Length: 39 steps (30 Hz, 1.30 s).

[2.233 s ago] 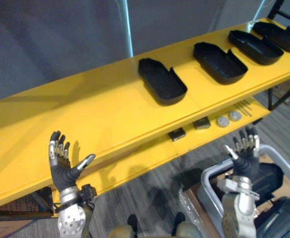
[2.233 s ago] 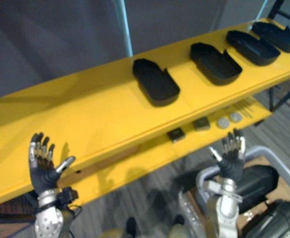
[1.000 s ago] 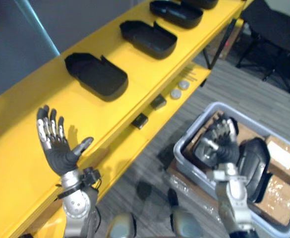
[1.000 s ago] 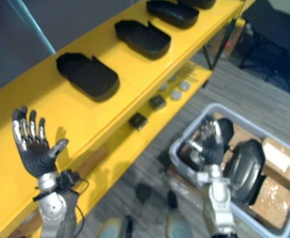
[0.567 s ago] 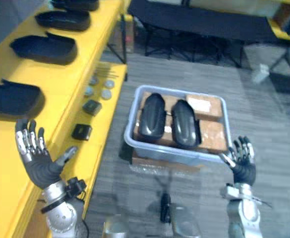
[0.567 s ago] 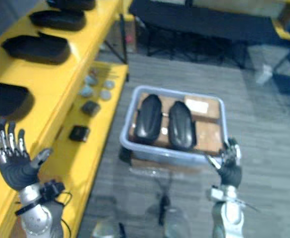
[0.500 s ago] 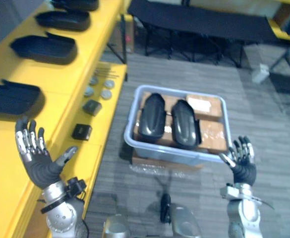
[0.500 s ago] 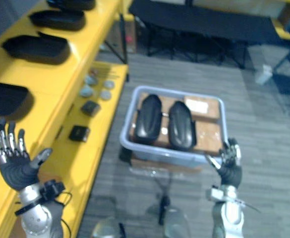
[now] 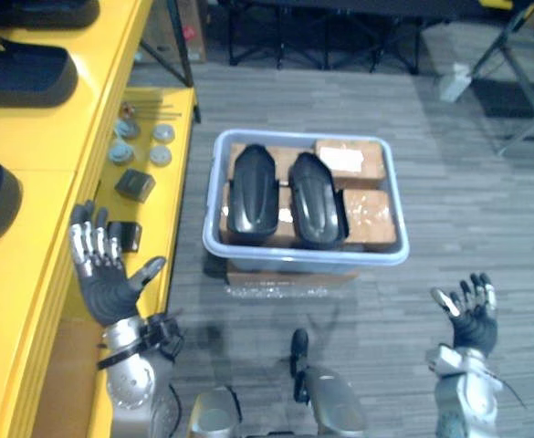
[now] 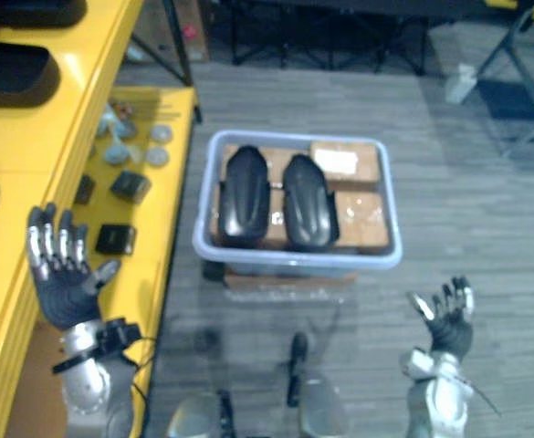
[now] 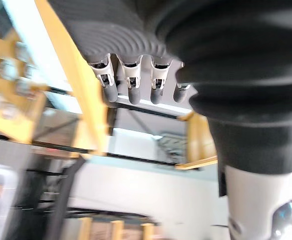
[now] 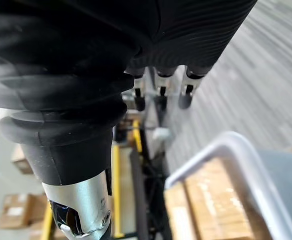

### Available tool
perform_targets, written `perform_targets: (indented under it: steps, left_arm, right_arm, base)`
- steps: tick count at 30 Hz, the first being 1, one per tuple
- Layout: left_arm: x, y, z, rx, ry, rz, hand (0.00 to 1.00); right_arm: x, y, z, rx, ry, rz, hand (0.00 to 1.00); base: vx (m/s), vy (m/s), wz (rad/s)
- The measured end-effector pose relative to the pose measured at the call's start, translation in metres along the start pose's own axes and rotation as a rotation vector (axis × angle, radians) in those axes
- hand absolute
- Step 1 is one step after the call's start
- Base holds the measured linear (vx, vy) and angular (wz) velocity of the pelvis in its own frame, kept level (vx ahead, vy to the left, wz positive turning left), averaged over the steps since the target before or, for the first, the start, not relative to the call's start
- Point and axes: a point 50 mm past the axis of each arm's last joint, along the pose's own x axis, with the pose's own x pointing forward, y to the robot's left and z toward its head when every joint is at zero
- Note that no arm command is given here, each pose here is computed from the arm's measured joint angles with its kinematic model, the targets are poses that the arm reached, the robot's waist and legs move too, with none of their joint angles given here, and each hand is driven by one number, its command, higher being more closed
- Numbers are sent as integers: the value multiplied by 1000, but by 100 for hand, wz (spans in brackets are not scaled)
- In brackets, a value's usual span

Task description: Walk over and take plastic housings, then place them on the shelf

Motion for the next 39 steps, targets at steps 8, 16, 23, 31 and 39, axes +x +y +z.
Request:
perform_targets:
  steps: [8,16,23,31,39]
  left_arm:
    - [-15,-39,-81,113,394,-293,0]
    - [-73,-41,-139,269,735,-445,0]
    - [-105,-25,-152,314,851,-421,0]
    - [-117,-32,-154,300,857,-397,0]
    - [-126,-45,-154,253,861,-392,0]
  right_arm:
    - [112,40,51,-10,-119,-105,0]
    - [173,67,164,-105,-289,-140,0]
    - [184,44,178,-233,-186,-297,0]
    - [184,14,189,-345,-112,-520,0]
    - [185,2,184,-505,7,-510,100]
  base:
    - [-87,100,13]
    - [-116,139,25]
    - [-154,86,15]
    - [-96,18,-1]
    - [-69,-5,0]
